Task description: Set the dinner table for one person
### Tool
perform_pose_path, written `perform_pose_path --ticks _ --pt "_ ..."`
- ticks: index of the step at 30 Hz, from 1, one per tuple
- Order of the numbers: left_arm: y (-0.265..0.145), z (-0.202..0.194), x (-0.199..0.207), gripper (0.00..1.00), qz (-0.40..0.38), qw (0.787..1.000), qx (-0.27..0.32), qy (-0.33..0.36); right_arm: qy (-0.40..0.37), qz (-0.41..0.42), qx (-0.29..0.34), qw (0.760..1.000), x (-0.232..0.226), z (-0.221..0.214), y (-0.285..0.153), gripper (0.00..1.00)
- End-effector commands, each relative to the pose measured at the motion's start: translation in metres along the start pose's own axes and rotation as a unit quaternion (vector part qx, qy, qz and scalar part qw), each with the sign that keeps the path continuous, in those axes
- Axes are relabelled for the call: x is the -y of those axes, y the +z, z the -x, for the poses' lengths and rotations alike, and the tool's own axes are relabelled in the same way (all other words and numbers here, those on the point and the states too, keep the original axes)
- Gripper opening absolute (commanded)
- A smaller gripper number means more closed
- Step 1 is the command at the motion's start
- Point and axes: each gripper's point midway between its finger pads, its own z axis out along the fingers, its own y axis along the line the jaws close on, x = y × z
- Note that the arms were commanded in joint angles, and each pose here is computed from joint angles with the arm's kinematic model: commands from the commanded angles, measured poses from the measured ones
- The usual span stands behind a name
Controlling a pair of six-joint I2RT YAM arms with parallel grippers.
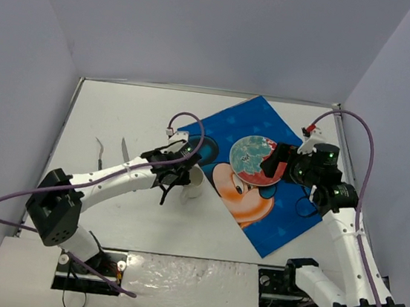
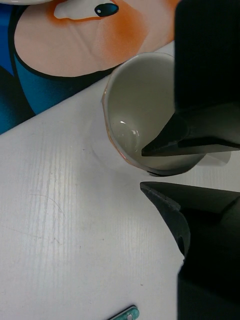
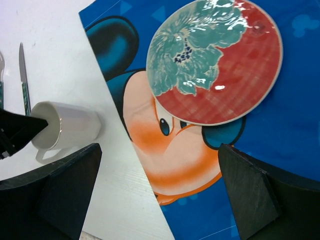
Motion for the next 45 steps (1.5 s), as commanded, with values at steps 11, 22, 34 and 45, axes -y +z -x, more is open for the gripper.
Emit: perform_pose_path --ticks 11,22,34,45 --pt "-0.065 0.055 -0.002 0.92 -0.03 0.994 0.09 -0.053 -0.073 0.011 -0.04 0.996 -0.079 -0.011 0.032 1.0" --pt "-0.103 0.067 -0.069 0.94 -0.005 0.992 0.124 0.011 -0.12 -0.005 -0.104 0.987 -0.147 -0.054 0.092 0.94" --pt "-0.106 0.038 -0.139 0.94 0.023 0.994 0.11 0.012 -0.105 -0.037 -0.138 0.984 -0.163 -0.088 0.133 0.68" --pt "-0.103 0.036 -0.138 0.95 0.011 0.995 0.099 0.028 -0.093 -0.051 -0.159 0.982 -0.163 -0.109 0.143 0.32"
